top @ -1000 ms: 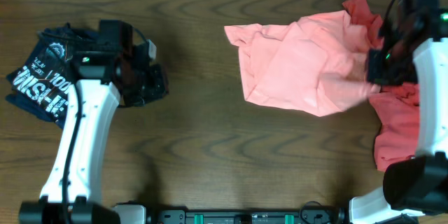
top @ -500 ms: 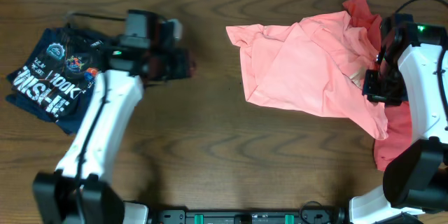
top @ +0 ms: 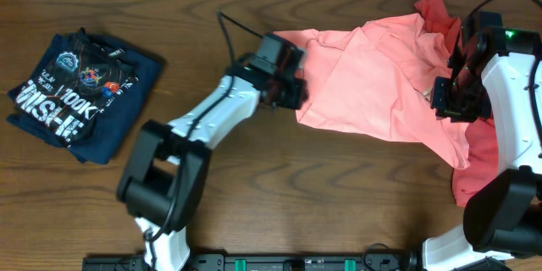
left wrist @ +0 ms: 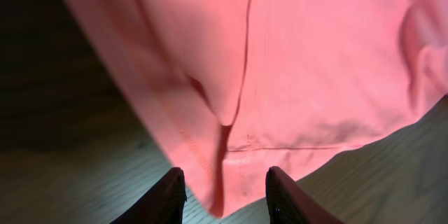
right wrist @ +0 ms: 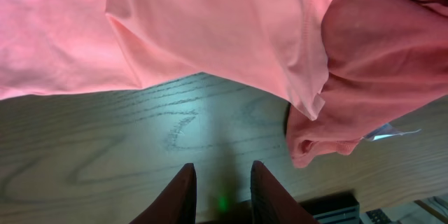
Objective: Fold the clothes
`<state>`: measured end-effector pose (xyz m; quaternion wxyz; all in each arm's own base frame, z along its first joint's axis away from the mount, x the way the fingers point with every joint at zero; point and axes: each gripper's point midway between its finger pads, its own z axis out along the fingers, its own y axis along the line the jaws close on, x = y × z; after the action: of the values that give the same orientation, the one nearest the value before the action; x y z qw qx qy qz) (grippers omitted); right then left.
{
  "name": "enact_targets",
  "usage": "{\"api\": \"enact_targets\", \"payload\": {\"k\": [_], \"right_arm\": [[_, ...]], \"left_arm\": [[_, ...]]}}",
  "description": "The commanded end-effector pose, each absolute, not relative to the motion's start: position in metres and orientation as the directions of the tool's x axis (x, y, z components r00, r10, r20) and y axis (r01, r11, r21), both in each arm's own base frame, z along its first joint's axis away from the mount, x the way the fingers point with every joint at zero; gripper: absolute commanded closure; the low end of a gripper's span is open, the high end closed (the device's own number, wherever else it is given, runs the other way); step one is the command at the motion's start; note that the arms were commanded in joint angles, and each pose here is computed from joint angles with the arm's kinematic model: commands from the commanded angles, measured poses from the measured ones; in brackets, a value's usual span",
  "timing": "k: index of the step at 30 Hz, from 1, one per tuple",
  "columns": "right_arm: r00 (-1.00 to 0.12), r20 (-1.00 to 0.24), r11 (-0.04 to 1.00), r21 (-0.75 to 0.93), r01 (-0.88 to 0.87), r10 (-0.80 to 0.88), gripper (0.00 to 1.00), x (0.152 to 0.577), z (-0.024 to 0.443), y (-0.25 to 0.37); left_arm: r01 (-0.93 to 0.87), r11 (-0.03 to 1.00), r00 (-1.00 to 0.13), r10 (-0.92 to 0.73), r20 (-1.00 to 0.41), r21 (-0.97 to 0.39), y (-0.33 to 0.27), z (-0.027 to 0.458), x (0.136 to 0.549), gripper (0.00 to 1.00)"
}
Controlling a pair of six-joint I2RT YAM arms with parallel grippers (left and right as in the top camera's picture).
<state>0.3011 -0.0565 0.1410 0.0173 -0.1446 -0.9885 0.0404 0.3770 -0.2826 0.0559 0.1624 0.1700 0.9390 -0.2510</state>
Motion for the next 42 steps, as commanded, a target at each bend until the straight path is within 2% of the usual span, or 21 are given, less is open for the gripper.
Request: {"api": "enact_targets", "payload": {"k": [1,14,29,33,35,37,42], "right_arm": [[-0.96,-0.016,0.957,-0.069,0.281,0.281,0.75,0.304,0.152,-0.056],[-0.96,-0.013,0.957,-0.069,0.281,0.281,0.75,0.303,0.152,-0.056],[-0.96,-0.012,0.957,-0.069,0.281,0.28,0.76,0.303,0.152,-0.056],[-0.96,-0.013,0.957,-0.069,0.281,0.281,0.76,0.303,0.152,-0.056],[-0.96,-0.013,0.957,-0.069,0.281,0.281,0.76,0.303,0.152,-0.056],[-0.96,-0.012,0.957,-0.069,0.281,0.28,0.77,0.303,0.152,-0.056],[-0.962,-0.013,0.959,-0.07,0.274,0.274,0.77,0.304,0.152,-0.057]], "left_arm": [[0.409,0.814,-0.896,0.272,-0.351,-0.412,-0.292,0.034,0.368,0.6],[0.433,0.811,-0.896,0.341,-0.283,-0.394,-0.308,-0.005,0.346,0.6],[0.466,0.788,-0.868,0.321,-0.379,-0.402,-0.321,0.008,0.365,0.6],[0.465,0.789,-0.869,0.321,-0.377,-0.402,-0.321,0.007,0.365,0.73],[0.466,0.788,-0.869,0.321,-0.377,-0.402,-0.321,0.007,0.365,0.86],[0.466,0.788,-0.868,0.32,-0.379,-0.402,-0.321,0.007,0.366,0.93],[0.461,0.791,-0.87,0.316,-0.378,-0.402,-0.318,0.01,0.367,0.94]]}}
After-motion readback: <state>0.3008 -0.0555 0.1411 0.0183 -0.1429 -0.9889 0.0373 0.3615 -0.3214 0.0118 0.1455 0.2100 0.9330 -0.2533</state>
